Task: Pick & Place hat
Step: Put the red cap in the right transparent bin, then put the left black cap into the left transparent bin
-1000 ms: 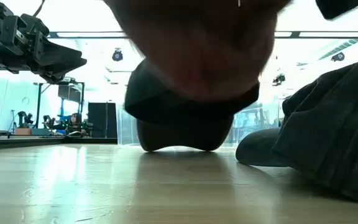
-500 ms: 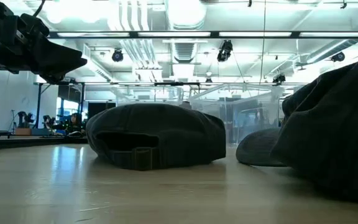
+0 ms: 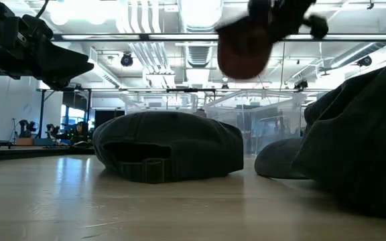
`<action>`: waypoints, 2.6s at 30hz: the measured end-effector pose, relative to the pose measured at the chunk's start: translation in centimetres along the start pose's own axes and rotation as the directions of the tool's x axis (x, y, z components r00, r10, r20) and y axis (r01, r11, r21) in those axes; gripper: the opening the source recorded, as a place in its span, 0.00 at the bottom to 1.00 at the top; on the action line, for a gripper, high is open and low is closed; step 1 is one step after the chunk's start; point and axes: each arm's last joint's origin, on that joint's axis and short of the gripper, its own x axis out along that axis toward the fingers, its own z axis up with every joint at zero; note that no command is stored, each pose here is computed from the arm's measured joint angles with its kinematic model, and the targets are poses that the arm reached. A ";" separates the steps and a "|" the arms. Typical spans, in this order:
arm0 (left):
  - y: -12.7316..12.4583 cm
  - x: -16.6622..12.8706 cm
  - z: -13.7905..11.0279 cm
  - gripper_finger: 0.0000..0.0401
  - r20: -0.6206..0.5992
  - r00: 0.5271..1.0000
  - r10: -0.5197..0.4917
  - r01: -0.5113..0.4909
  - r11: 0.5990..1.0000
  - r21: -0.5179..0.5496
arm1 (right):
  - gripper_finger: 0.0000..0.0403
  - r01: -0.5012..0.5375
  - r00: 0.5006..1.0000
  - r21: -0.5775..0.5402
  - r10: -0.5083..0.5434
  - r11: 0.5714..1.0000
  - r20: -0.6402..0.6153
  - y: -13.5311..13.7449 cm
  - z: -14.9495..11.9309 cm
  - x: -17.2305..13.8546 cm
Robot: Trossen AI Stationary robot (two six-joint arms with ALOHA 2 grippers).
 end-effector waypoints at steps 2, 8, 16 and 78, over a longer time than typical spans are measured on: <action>0.0 0.0 0.0 0.35 0.000 1.000 0.001 -0.001 1.000 0.000 | 0.03 0.071 0.989 -0.028 -0.074 0.997 -0.132 -0.7 -0.2 2.1; 0.0 0.0 0.0 0.35 0.000 1.000 0.001 -0.001 1.000 0.000 | 0.03 0.157 0.867 -0.176 -0.221 0.972 -0.446 -1.9 -1.7 5.7; 0.0 0.0 0.0 0.35 0.000 1.000 0.000 0.000 1.000 0.000 | 0.19 0.025 0.861 -0.232 -0.139 0.972 -0.489 -0.8 -1.0 4.9; -4.3 1.2 -5.9 0.35 -0.653 0.707 -0.271 -0.486 0.484 -0.728 | 0.46 -0.449 0.411 0.294 0.487 0.844 -0.770 16.3 -22.4 3.4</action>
